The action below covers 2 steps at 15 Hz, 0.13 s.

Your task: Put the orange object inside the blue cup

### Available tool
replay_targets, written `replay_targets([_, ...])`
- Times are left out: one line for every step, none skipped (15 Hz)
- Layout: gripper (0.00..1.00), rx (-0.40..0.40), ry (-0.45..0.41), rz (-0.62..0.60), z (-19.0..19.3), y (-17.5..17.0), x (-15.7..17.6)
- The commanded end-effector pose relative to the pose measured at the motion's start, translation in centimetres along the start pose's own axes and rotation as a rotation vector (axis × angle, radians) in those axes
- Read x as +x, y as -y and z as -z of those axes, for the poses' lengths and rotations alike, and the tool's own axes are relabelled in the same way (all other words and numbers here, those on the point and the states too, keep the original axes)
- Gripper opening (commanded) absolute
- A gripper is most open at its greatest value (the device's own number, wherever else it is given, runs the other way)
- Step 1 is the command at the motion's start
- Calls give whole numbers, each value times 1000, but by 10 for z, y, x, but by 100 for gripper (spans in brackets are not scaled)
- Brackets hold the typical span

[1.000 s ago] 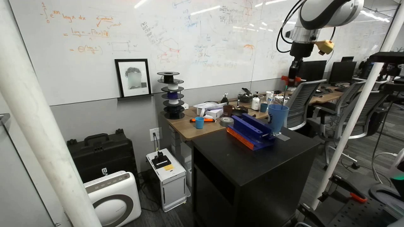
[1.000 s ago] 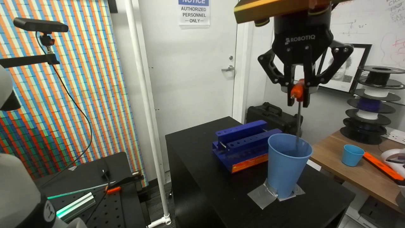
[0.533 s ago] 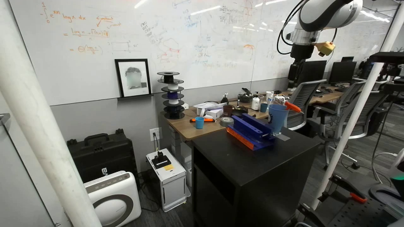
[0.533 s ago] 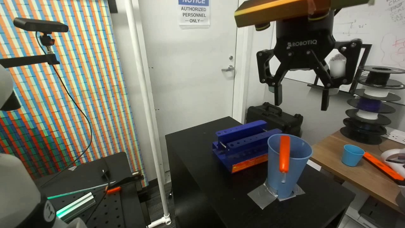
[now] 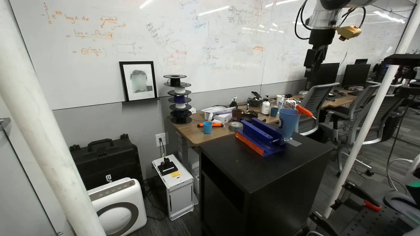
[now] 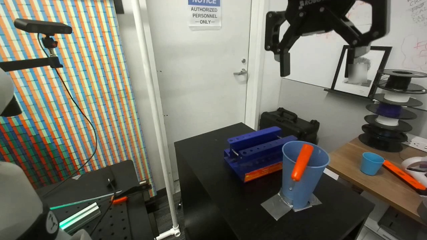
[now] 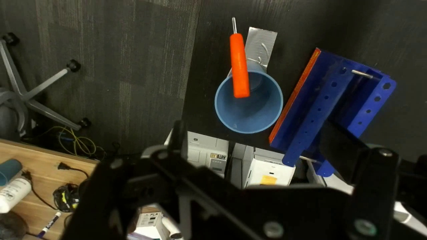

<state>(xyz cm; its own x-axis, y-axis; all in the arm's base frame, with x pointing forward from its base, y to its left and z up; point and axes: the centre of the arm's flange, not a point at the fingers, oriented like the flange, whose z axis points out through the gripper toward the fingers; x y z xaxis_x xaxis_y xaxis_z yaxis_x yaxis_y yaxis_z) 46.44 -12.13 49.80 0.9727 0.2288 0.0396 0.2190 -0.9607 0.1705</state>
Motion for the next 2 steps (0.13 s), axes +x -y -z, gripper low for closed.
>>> replay_targets([99, 1, 5, -28, 9, 1, -3])
replay_targets([100, 0, 4, -44, 15, 2, -5])
